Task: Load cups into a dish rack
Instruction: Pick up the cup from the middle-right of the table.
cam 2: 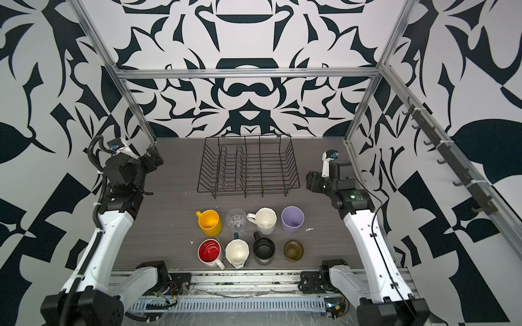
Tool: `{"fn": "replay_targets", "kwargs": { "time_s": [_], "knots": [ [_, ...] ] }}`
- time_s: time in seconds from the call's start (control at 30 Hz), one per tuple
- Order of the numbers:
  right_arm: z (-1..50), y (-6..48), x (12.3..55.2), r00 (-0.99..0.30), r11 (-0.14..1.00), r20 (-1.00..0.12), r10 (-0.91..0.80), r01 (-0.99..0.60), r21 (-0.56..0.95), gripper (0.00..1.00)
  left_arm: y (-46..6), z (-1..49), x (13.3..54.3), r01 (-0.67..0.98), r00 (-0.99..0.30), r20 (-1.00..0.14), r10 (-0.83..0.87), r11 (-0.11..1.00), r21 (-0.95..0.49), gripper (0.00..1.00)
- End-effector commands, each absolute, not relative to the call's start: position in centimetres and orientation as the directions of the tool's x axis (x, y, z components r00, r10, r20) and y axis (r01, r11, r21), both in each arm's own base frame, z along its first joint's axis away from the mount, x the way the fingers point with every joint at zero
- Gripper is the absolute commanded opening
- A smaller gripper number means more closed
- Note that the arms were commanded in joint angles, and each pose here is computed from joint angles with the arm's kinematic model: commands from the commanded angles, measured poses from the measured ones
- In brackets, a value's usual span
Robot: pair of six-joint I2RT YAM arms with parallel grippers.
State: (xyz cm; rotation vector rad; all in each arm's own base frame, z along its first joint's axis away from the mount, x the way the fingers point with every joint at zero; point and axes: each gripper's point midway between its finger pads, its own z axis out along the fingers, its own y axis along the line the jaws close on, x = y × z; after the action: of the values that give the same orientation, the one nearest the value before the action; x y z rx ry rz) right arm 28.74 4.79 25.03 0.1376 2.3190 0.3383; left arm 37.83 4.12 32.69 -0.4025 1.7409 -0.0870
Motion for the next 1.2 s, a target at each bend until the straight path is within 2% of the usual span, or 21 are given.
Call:
{"fn": "replay_targets", "kwargs": {
  "time_s": [0.0, 0.23, 0.5, 0.77, 0.93, 1.17],
  "knots": [
    [23.1, 6.6, 23.6, -0.836, 0.93, -0.514, 0.19, -0.015, 0.367, 0.71, 2.0, 31.4, 38.1, -0.127, -0.278, -0.907, -0.317, 0.948, -0.292, 1.0],
    [20.6, 7.4, 19.7, -0.908, 0.929, -0.378, 0.179, 0.03, 0.369, 0.67, 0.7, 31.3, 38.0, -0.06, -0.307, -0.895, -0.324, 0.945, -0.322, 1.0],
    [17.2, 9.0, 17.7, -0.951, 0.967, -0.299, 0.084, 0.005, 0.255, 0.6, 0.2, 31.9, 37.4, -0.035, -0.298, -0.898, -0.324, 0.944, -0.329, 1.0],
    [15.1, 9.2, 19.0, -0.949, 0.994, -0.311, 0.058, 0.026, 0.108, 0.58, 0.2, 32.0, 37.0, -0.034, -0.292, -0.9, -0.324, 0.944, -0.329, 0.99],
    [15.2, 8.8, 19.6, -0.934, 0.994, -0.346, 0.085, 0.054, 0.099, 0.57, 0.3, 32.0, 37.0, -0.035, -0.291, -0.9, -0.324, 0.944, -0.328, 0.99],
    [13.9, 8.9, 20.0, -0.936, 0.994, -0.341, 0.09, 0.062, 0.09, 0.55, 0.2, 32.0, 37.0, -0.034, -0.291, -0.899, -0.327, 0.943, -0.332, 0.99]
  ]
}}
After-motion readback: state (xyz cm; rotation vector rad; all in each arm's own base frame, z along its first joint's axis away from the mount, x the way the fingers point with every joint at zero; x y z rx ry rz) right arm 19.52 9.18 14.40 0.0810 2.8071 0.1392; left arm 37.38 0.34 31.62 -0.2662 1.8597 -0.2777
